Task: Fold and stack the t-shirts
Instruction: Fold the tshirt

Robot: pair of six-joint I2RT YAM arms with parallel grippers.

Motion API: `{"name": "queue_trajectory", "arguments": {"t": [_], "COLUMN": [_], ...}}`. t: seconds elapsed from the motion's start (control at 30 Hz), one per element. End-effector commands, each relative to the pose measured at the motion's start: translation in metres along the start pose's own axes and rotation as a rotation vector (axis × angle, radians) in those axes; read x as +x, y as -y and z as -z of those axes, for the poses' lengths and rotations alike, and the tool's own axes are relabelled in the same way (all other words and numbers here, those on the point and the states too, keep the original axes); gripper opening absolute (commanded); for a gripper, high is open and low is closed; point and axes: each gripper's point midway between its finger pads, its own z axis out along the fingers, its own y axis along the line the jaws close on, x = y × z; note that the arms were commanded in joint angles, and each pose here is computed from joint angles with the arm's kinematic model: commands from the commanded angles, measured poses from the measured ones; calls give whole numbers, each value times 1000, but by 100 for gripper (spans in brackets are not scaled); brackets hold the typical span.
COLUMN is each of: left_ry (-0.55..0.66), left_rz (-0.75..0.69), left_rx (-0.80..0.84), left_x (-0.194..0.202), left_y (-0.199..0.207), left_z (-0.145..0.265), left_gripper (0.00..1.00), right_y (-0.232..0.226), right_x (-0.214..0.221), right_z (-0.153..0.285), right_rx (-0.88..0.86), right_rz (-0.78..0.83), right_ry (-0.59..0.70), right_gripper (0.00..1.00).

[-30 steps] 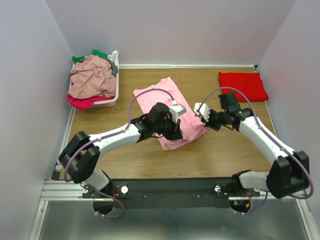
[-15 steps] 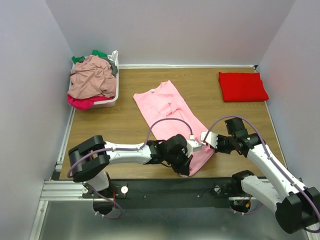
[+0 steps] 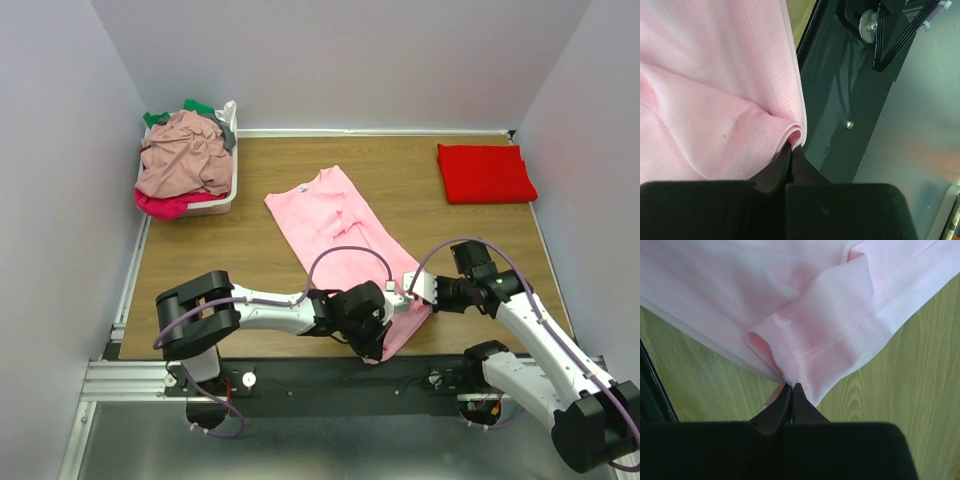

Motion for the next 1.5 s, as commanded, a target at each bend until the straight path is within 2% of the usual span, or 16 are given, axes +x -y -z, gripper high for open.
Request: {"name": "queue_trajectory", "arguments": {"t": [0.0, 0.1, 0.13, 0.37, 0.5, 0.67, 0.87, 1.07, 1.2, 1.47], "left_ry": [47, 77, 88, 234, 258, 236, 222, 287, 301, 236], "left_rz": [-4, -6, -7, -2, 59, 169, 256, 307, 299, 278], "left_rx": [-21, -17, -13, -3, -21, -63, -112, -108, -46, 20], "left_x": [-15, -20, -22, -41, -32, -18, -20, -27, -34, -30], "left_y": [5, 10, 12, 33, 25, 1, -17, -30, -25, -22], "left_z": [5, 13, 16, 68, 80, 70, 53, 56, 53, 35], "left_gripper": [3, 18, 27, 50, 54, 54, 55, 56, 56, 55], "right_y": [-3, -3, -3, -4, -4, -3, -5, -6, -5, -6], "right_x": [9, 10, 10, 11, 11, 10, 9, 8, 8, 8], "right_z": [0, 1, 1, 1, 1, 1, -1, -2, -2, -2], "right_rx": [-8, -10, -11, -22, -29, -30, -44, -47, -48, -49], "right_rz": [18, 23, 25, 28, 28, 25, 18, 13, 13, 12], "right_ry": [-41, -48, -48, -54, -54, -54, -47, -42, -42, -43], "right_gripper": [1, 0, 0, 1, 0, 0, 0, 0, 0, 0]}}
